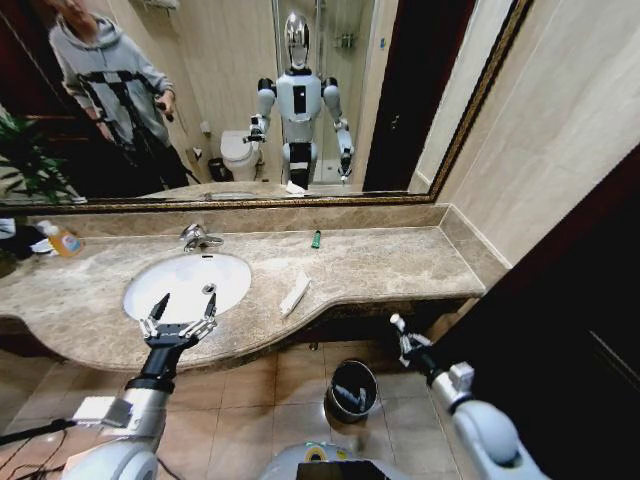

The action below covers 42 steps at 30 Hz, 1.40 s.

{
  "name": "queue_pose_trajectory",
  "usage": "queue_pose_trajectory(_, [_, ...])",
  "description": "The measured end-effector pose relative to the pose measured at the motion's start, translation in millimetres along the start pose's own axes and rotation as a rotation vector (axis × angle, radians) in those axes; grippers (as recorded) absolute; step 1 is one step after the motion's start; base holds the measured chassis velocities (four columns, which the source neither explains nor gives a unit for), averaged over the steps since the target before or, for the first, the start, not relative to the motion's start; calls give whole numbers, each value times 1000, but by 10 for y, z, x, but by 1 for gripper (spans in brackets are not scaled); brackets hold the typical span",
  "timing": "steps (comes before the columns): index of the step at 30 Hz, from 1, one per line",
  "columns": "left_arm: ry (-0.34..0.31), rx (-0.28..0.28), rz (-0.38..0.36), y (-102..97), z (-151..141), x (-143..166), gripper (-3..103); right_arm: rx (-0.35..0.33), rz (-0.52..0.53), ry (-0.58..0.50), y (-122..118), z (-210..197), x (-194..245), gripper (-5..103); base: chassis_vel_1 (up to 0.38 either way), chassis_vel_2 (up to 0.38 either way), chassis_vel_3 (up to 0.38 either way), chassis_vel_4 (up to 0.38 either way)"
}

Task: Pick up the trash from the sink and place it in the trash bin.

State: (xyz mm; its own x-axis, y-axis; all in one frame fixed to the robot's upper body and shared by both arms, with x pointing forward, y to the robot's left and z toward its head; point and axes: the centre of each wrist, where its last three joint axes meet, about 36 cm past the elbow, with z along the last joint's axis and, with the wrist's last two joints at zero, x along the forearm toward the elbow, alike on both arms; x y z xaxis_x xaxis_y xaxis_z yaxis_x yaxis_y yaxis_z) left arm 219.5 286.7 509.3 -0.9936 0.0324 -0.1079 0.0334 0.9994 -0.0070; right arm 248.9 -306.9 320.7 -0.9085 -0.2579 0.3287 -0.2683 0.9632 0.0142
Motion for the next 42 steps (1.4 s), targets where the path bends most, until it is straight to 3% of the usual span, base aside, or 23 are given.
queue_pose_trajectory(5, [0,0,0,0,0,0,100,-14,-18,137,172,804,-83,3,0,0,0,0])
queue_pose_trajectory(10, [0,0,0,0,0,0,100,-17,-33,197,244,1068,-235,3,0,0,0,0])
queue_pose_trajectory(13, [0,0,0,0,0,0,100,24,-53,251,276,1289,-527,3,0,0,0,0])
queue_pose_trajectory(30, [0,0,0,0,0,0,100,166,-143,400,384,1803,-1388,3,0,0,0,0])
queue_pose_trajectory(42, [0,0,0,0,0,0,100,162,-134,440,452,2096,-1730,3,0,0,0,0])
